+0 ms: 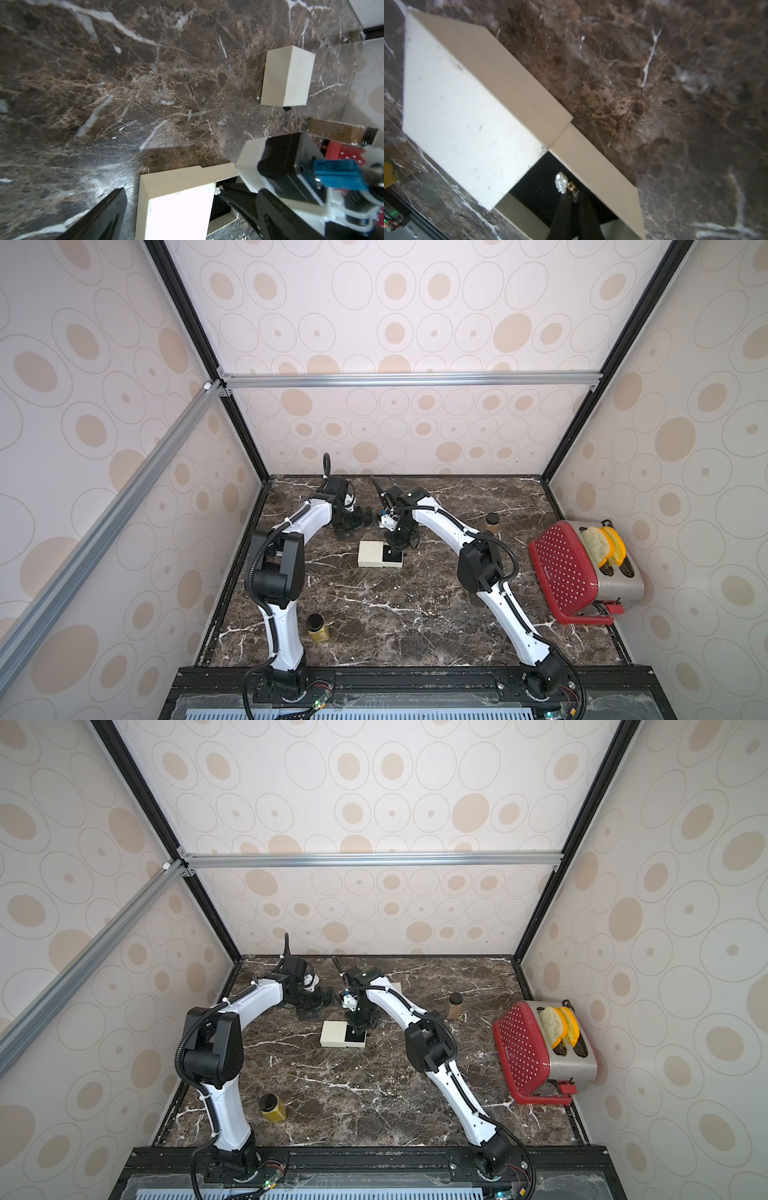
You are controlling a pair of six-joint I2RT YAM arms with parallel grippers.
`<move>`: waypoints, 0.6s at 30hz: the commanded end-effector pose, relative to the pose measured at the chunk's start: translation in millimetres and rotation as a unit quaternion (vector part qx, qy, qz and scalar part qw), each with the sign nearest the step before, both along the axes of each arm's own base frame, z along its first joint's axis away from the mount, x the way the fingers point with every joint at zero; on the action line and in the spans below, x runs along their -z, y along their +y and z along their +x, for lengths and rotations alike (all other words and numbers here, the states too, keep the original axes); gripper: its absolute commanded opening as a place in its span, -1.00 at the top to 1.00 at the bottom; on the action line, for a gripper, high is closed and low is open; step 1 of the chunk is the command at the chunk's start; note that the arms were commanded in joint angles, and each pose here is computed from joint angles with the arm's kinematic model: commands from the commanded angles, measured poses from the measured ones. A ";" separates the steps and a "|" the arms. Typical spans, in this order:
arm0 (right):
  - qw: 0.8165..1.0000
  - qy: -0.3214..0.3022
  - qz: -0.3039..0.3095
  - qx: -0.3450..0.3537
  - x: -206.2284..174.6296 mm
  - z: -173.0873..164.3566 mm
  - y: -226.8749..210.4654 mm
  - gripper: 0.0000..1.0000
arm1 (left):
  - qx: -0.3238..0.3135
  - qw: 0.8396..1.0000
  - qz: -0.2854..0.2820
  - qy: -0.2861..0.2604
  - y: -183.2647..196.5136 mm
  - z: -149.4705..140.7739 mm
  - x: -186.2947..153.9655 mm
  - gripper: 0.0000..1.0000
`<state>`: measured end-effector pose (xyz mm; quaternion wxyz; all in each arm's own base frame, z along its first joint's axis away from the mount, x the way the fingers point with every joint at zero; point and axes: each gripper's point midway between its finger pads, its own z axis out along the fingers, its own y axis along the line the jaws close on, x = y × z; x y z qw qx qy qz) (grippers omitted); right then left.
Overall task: Place the earrings into the drawer-style jewelry box
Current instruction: Insert the earring into the inner lining.
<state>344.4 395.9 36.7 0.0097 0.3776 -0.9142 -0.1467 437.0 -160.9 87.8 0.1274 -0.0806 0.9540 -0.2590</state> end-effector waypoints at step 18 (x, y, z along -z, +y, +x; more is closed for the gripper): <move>0.999 -0.022 -0.021 0.013 0.0 1.4 1.4 0.47 | 0.014 1.000 -0.011 -0.018 -7.0 -3.8 -13.0 -0.98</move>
